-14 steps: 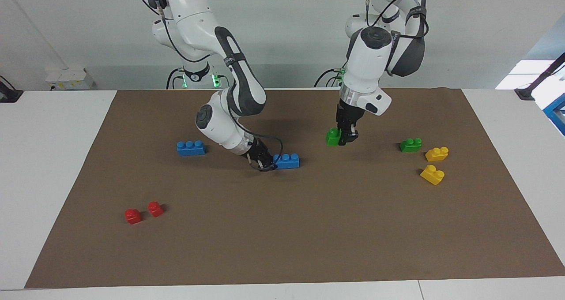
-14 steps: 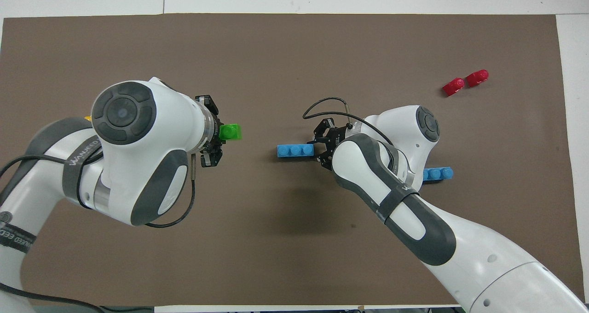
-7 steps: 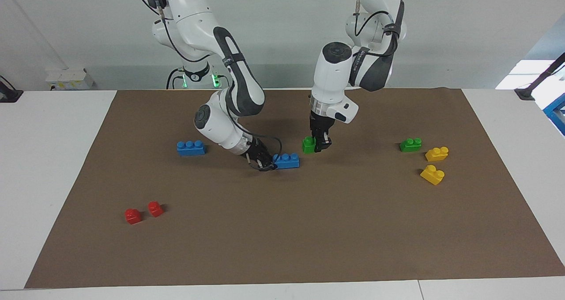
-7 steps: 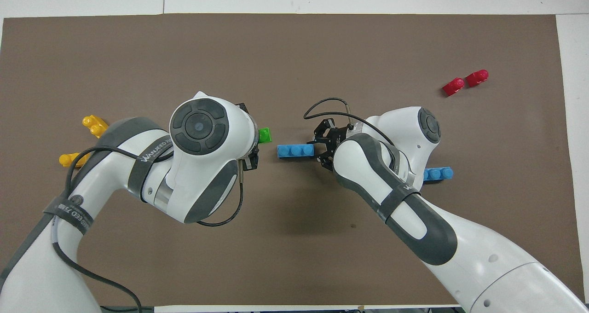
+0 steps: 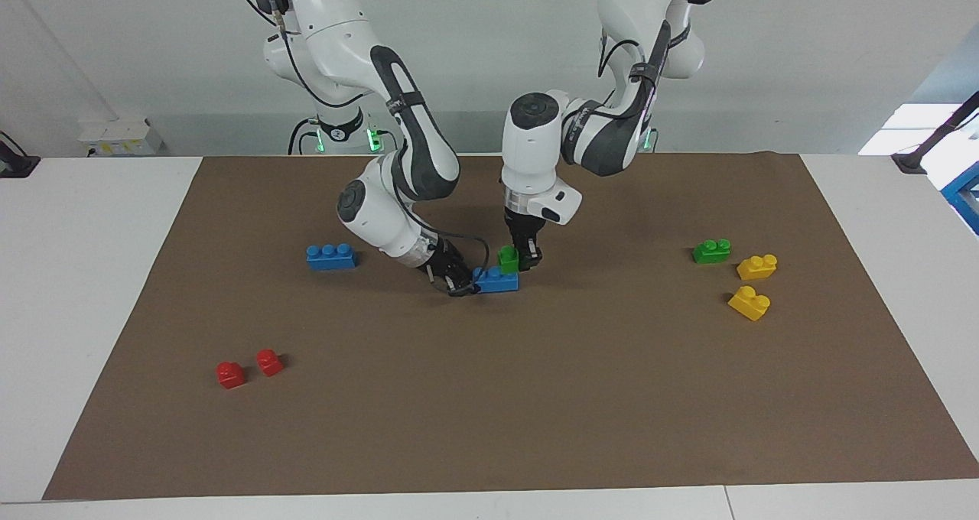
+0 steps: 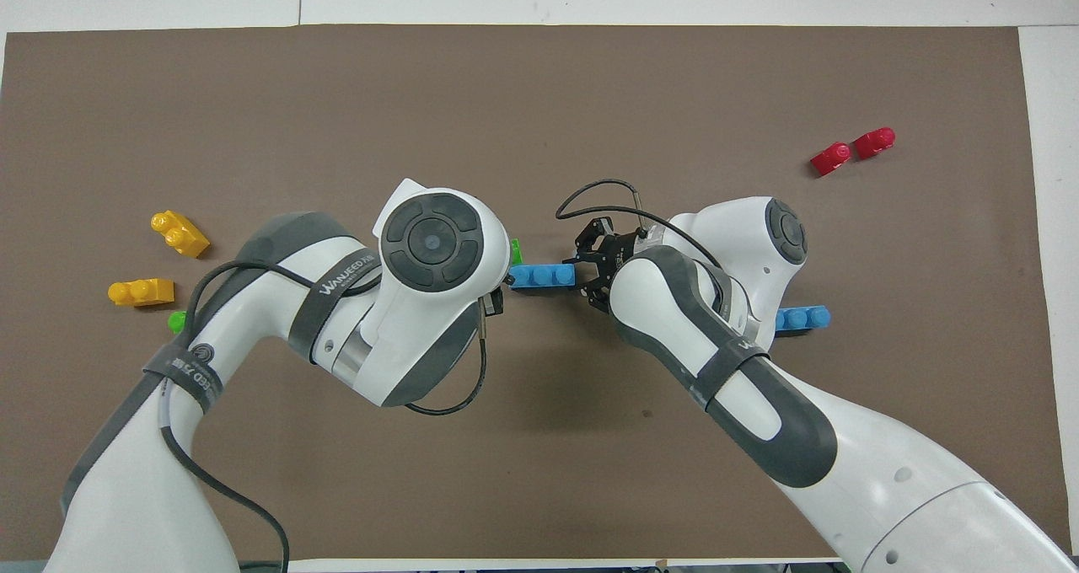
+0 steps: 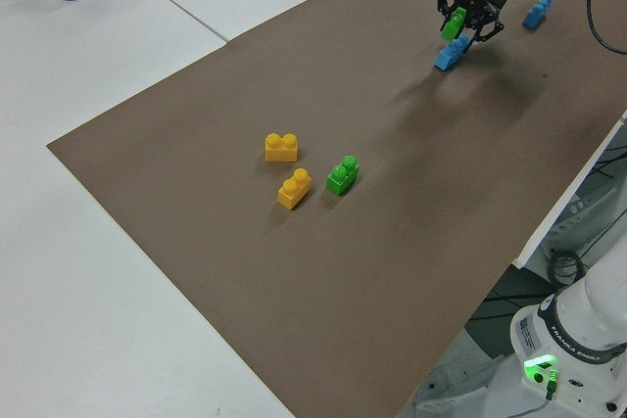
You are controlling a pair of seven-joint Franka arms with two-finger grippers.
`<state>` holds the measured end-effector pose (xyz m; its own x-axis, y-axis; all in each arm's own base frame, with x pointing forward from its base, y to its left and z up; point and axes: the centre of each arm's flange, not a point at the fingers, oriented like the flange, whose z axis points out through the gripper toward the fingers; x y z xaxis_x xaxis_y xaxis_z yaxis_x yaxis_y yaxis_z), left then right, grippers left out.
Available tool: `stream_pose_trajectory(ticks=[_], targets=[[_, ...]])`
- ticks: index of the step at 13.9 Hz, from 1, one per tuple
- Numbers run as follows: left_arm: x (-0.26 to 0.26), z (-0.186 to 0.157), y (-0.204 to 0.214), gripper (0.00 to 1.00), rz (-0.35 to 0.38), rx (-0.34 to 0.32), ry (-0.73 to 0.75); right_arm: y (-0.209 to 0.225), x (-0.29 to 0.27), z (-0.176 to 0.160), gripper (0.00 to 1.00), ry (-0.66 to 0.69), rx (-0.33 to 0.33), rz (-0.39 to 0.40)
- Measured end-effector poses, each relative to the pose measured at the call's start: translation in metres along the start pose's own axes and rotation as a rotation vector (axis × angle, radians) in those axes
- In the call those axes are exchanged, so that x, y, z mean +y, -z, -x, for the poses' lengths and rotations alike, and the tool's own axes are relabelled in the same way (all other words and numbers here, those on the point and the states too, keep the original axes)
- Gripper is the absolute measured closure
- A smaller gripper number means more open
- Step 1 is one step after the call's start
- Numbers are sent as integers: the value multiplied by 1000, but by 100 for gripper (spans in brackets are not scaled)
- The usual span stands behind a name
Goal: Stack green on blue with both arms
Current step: 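Lower the green brick onto the blue brick with the left gripper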
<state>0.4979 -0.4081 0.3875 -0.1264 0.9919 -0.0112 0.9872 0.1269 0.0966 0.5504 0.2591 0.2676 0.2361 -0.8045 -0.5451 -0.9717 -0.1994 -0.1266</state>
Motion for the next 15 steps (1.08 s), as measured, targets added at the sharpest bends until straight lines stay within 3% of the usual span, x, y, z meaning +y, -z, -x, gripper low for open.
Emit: stream_pose_trajectory(ticks=[15], targets=[[-13,17,-27,66,-10,35,-24,0,2,2,65,9,9,-12]])
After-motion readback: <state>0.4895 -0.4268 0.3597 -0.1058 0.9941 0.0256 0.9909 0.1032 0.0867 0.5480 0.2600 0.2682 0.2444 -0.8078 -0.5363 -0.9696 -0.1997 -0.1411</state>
